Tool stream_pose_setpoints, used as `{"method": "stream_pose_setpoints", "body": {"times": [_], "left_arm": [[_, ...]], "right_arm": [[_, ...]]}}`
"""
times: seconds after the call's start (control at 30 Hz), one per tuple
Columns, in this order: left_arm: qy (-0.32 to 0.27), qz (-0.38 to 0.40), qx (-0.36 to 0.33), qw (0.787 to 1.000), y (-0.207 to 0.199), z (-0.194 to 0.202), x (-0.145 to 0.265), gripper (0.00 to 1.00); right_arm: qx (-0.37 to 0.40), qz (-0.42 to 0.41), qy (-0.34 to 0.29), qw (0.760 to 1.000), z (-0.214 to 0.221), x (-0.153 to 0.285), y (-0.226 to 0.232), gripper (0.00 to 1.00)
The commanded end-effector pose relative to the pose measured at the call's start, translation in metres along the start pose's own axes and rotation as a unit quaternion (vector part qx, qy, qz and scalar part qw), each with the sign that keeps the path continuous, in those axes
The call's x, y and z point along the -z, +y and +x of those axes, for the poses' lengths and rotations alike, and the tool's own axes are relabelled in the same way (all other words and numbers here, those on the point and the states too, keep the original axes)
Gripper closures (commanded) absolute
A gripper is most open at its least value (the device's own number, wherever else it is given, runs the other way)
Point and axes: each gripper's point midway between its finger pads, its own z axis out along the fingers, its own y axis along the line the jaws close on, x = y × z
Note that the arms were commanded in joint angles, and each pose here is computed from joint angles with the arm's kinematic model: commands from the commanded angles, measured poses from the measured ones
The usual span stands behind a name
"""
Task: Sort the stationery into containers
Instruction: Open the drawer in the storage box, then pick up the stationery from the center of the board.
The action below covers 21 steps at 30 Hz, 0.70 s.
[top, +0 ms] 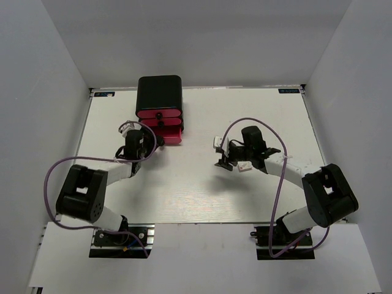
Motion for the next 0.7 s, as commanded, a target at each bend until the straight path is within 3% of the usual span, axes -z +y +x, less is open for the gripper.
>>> {"method": "stream_pose_setpoints", "body": {"times": [0.0, 0.13, 0.23, 0.33, 0.4, 0.43, 0.47, 0.53, 0.67], "left_arm": [[-0.014, 0.040, -0.026, 0.999, -0.027, -0.016, 0.023, 0.29], [-0.017, 0.056, -0.055, 0.997, -0.030, -0.019, 0.048, 0.29], [-0.012, 0.057, -0.080, 0.995, -0.026, -0.017, 0.070, 0.29], [-0.001, 0.055, -0.091, 0.994, -0.012, -0.006, 0.090, 0.28], [0.016, 0.055, -0.098, 0.994, 0.001, 0.008, 0.099, 0.24], [0.008, 0.072, -0.097, 0.993, -0.003, 0.006, 0.108, 0.17], [0.012, 0.068, -0.093, 0.993, 0.004, 0.012, 0.112, 0.17], [-0.004, 0.076, -0.086, 0.993, 0.005, 0.009, 0.123, 0.09], [-0.025, 0.061, -0.078, 0.995, 0.016, 0.004, 0.132, 0.08]], "right_arm": [[0.084, -0.061, -0.034, 0.994, -0.019, 0.008, 0.013, 0.36], [0.093, -0.117, -0.023, 0.989, -0.007, 0.018, 0.029, 0.48], [0.140, -0.157, -0.012, 0.978, -0.001, 0.033, 0.029, 0.58], [0.141, -0.170, 0.016, 0.975, 0.017, 0.048, 0.023, 0.58], [0.125, -0.178, 0.037, 0.975, 0.038, 0.057, 0.020, 0.55], [0.134, -0.170, 0.040, 0.975, 0.034, 0.061, 0.008, 0.51], [0.085, -0.201, 0.060, 0.974, 0.053, 0.069, 0.021, 0.48], [0.103, -0.217, 0.066, 0.969, 0.055, 0.075, 0.015, 0.35], [0.103, -0.232, 0.093, 0.963, 0.079, 0.082, 0.013, 0.31]]}}
